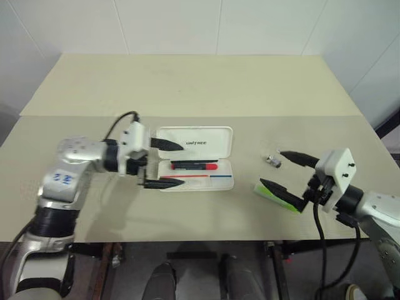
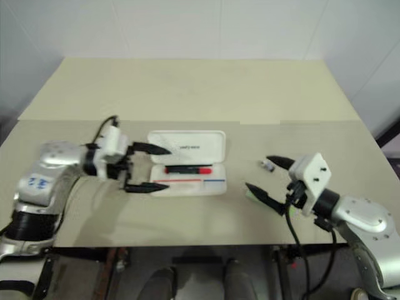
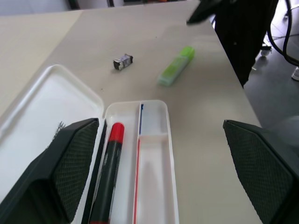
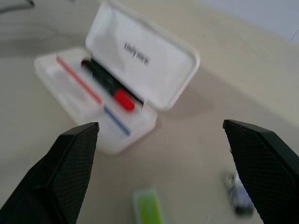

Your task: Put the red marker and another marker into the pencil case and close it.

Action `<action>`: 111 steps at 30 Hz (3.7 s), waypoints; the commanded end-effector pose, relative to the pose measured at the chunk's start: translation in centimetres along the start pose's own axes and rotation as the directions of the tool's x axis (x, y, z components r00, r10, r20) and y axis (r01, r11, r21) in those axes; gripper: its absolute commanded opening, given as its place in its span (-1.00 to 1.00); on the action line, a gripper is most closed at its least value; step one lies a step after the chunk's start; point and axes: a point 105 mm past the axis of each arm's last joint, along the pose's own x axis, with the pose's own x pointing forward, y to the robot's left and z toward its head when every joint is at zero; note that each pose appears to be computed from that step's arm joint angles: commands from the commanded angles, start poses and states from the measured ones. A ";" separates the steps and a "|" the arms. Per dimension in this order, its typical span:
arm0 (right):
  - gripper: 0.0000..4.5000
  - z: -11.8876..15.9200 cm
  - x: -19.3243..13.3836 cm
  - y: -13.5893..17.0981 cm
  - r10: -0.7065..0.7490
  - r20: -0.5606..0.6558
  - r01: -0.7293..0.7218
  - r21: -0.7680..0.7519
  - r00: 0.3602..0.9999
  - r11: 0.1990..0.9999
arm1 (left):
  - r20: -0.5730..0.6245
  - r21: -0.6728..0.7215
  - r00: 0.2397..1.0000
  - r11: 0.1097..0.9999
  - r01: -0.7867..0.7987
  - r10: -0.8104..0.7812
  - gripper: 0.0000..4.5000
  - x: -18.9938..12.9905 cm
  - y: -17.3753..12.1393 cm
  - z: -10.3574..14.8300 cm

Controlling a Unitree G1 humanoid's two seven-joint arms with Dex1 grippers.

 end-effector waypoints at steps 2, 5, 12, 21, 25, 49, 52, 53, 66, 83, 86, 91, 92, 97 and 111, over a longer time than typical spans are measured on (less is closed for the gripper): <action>1.00 -1.7 -1.4 -1.0 0.005 -0.042 -0.005 0.003 0.999 1.000 | 0.025 0.026 1.000 1.000 -0.005 0.004 0.99 -1.2 -0.3 1.0; 1.00 -3.6 -1.8 -1.2 0.030 -0.095 -0.028 0.021 0.995 0.999 | 0.031 0.020 0.999 1.000 -0.010 0.010 0.99 -1.7 -0.3 1.1; 1.00 -7.3 -2.8 -3.0 0.054 -0.190 -0.044 0.055 0.980 0.998 | 0.046 0.032 0.999 0.999 -0.018 0.016 0.99 -2.1 -0.1 1.8; 1.00 -9.2 -2.5 -3.1 0.074 -0.205 -0.057 0.090 0.976 0.994 | 0.033 0.043 0.999 0.999 -0.025 0.024 0.99 -2.2 0.0 2.0; 1.00 -9.6 -1.9 -3.2 0.082 -0.201 -0.063 0.100 0.976 0.993 | 0.033 0.052 0.999 0.998 -0.025 0.023 0.99 -2.1 0.2 2.1; -0.51 -4.2 1.2 -3.2 0.130 -0.066 -0.133 -0.041 0.989 0.990 | -0.006 0.095 0.999 0.995 -0.038 0.039 1.00 -3.0 0.7 1.4; -0.51 -1.7 2.5 -2.4 0.207 -0.029 -0.209 -0.096 0.978 0.973 | -0.014 0.108 0.999 0.993 -0.051 0.053 1.00 -3.5 0.7 1.1; -0.51 -0.7 3.1 -2.0 0.242 -0.014 -0.242 -0.115 0.970 0.963 | -0.020 0.115 0.998 0.992 -0.055 0.058 1.00 -3.7 0.7 0.9; -0.51 3.7 10.1 3.1 0.560 0.067 -0.534 -0.225 0.826 0.815 | -0.094 0.120 0.979 0.978 -0.168 0.180 1.00 -6.8 0.9 -1.0; -0.51 2.4 16.7 6.7 0.675 0.002 -0.647 -0.281 0.738 0.709 | -0.074 0.091 0.978 0.978 -0.190 0.197 1.00 -6.1 -0.3 -1.6; -0.51 2.0 17.1 6.8 0.680 -0.016 -0.655 -0.288 0.733 0.699 | -0.072 0.091 0.978 0.977 -0.191 0.198 1.00 -6.0 -0.3 -1.5; -0.51 1.2 17.6 7.3 0.700 -0.040 -0.679 -0.287 0.713 0.676 | -0.061 0.096 0.978 0.976 -0.196 0.202 1.00 -5.6 -0.2 -1.3; -0.51 1.1 17.6 7.4 0.703 -0.046 -0.684 -0.290 0.709 0.670 | -0.059 0.096 0.978 0.976 -0.195 0.201 1.00 -5.6 -0.2 -1.3; -0.51 0.3 17.8 7.1 0.702 -0.076 -0.688 -0.300 0.708 0.661 | -0.054 0.095 0.978 0.976 -0.195 0.200 1.00 -5.3 -0.4 -1.2; -0.51 1.2 18.7 5.9 0.695 -0.066 -0.674 -0.329 0.716 0.662 | -0.047 0.097 0.977 0.974 -0.203 0.208 1.00 -5.0 -0.3 -1.0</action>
